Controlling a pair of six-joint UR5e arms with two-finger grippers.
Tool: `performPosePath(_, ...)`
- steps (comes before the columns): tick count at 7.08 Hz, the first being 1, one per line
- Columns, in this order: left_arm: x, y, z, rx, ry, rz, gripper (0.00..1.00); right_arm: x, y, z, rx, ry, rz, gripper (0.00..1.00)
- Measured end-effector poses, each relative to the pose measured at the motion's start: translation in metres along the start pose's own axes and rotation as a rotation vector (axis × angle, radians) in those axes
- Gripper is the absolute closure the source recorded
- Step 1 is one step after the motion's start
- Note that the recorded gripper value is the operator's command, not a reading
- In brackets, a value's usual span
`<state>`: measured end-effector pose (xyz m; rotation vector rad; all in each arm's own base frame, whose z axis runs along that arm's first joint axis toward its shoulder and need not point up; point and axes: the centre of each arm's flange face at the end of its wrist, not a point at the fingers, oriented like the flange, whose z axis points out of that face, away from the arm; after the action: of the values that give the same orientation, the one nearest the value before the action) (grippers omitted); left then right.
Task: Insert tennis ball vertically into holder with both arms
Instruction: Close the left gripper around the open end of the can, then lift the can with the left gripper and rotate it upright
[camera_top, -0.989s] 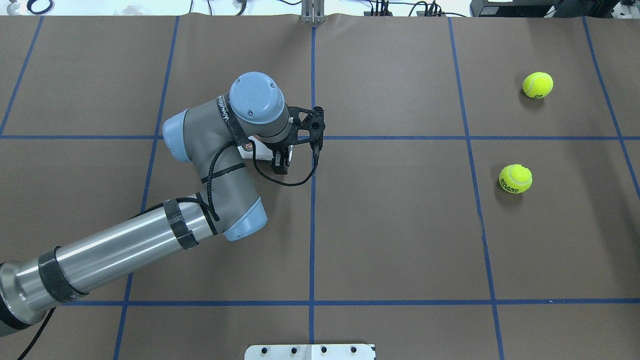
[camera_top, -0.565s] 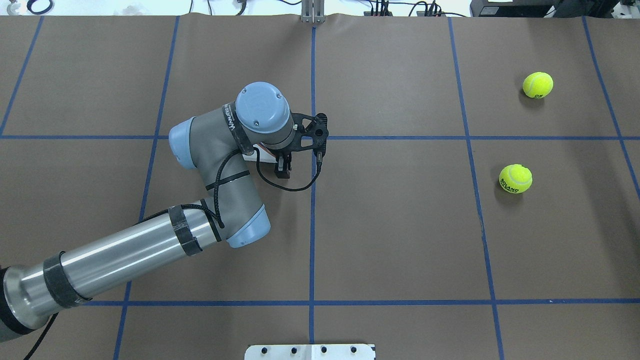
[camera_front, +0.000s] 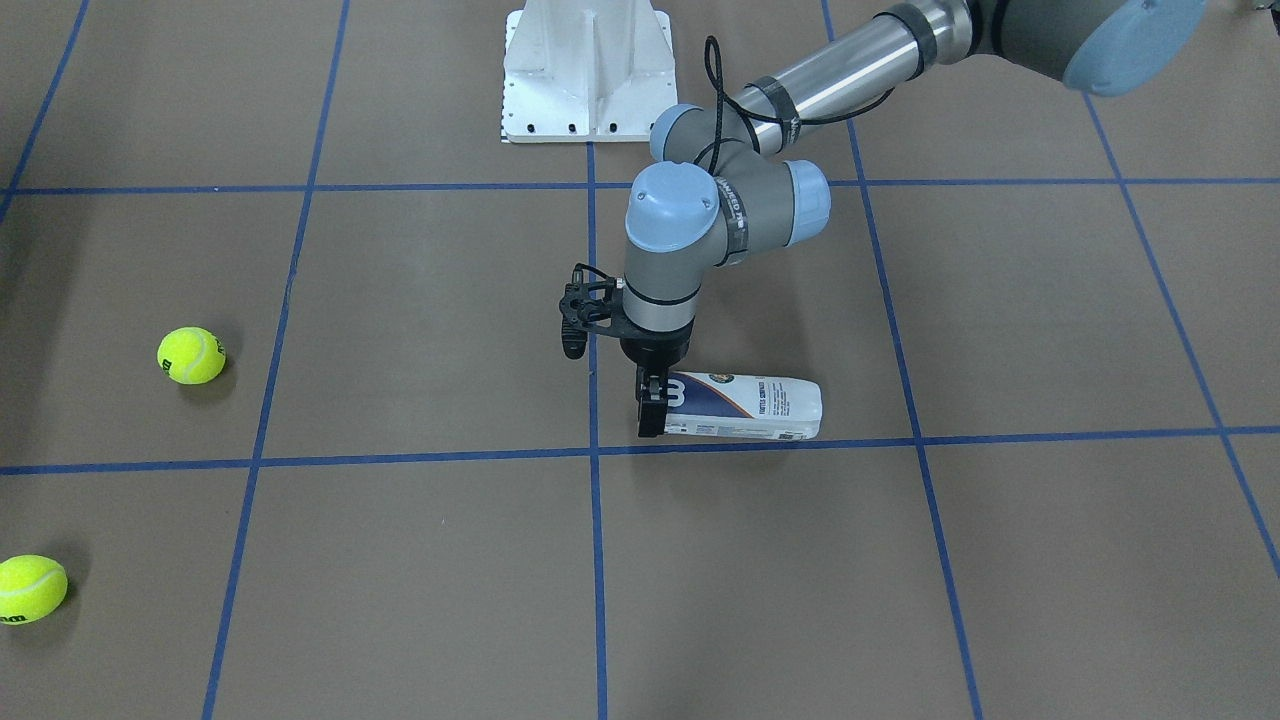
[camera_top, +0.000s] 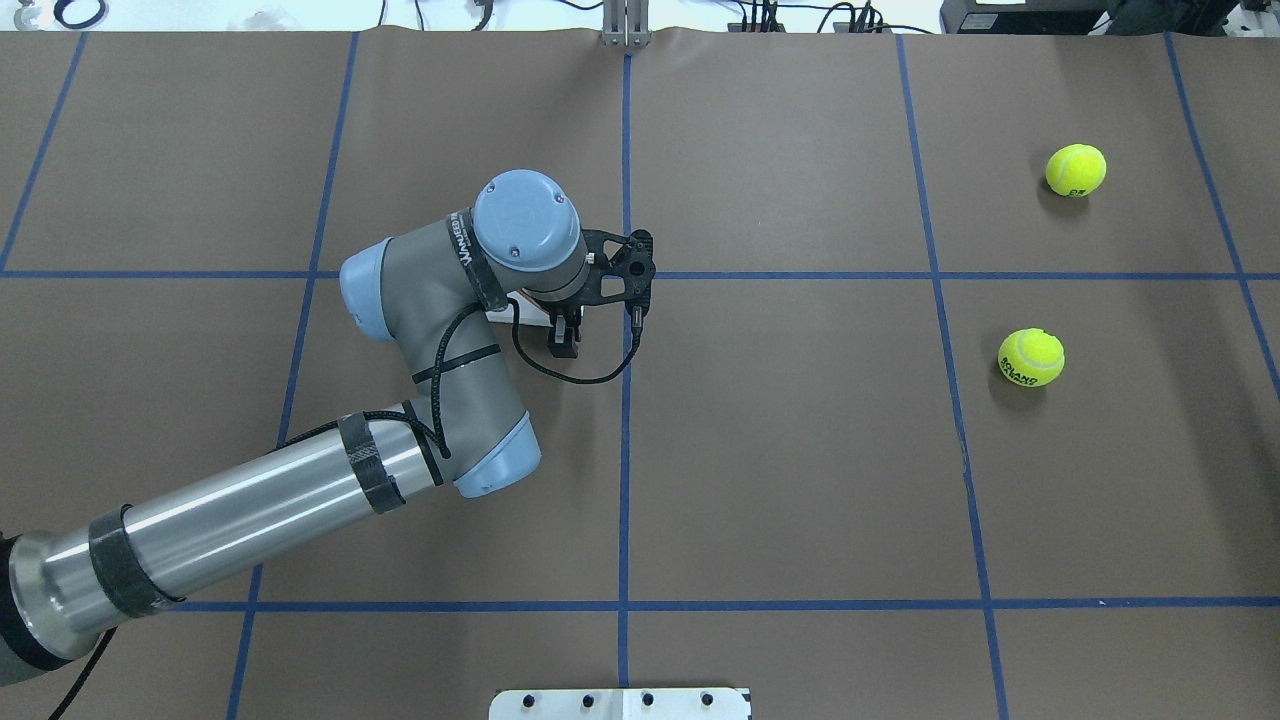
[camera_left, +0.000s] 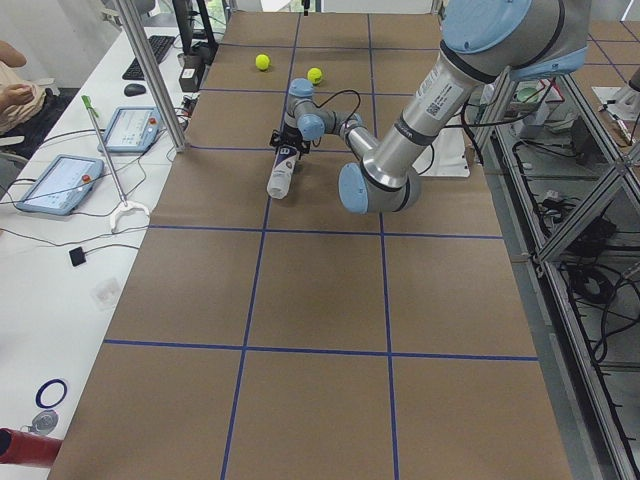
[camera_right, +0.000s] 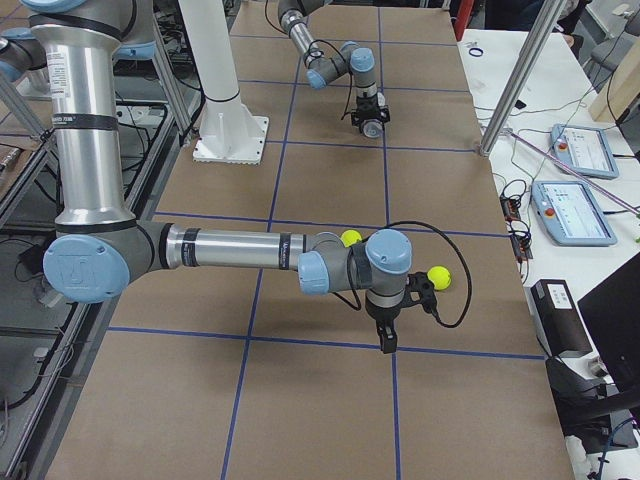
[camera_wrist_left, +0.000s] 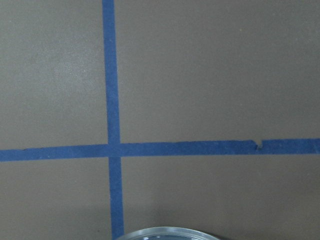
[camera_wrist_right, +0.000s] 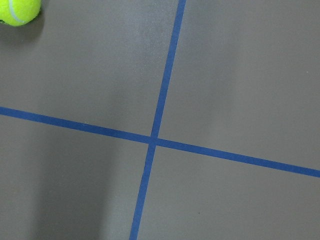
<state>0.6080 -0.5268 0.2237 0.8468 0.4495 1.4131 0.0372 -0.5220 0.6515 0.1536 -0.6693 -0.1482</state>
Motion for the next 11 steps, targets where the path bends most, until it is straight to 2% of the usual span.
performPosePath(1, 0.0, 0.0, 0.0, -0.001, 0.0, 0.0, 0.22, 0.0, 0.0, 0.0, 0.0, 0.0, 0.0, 0.01)
performPosePath(4, -0.002, -0.003, -0.003, 0.004, -0.003, 0.002, 0.24, -0.001, -0.001, -0.001, 0.002, 0.0, -0.001, 0.01)
performPosePath(5, -0.009, -0.016, -0.018, 0.028, -0.018, 0.004, 0.24, -0.001, -0.001, -0.001, 0.002, 0.0, -0.001, 0.01)
performPosePath(8, -0.045, -0.07, -0.095, 0.15, -0.089, -0.037, 0.24, -0.001, -0.001, -0.001, 0.002, -0.001, -0.002, 0.01)
performPosePath(9, -0.048, -0.082, -0.12, 0.212, -0.1, -0.062, 0.24, -0.001, -0.001, -0.001, 0.002, -0.001, -0.001, 0.01)
performPosePath(11, -0.047, -0.095, -0.156, 0.397, -0.075, -0.109, 0.24, -0.001, -0.001, -0.001, 0.002, -0.001, -0.001, 0.01)
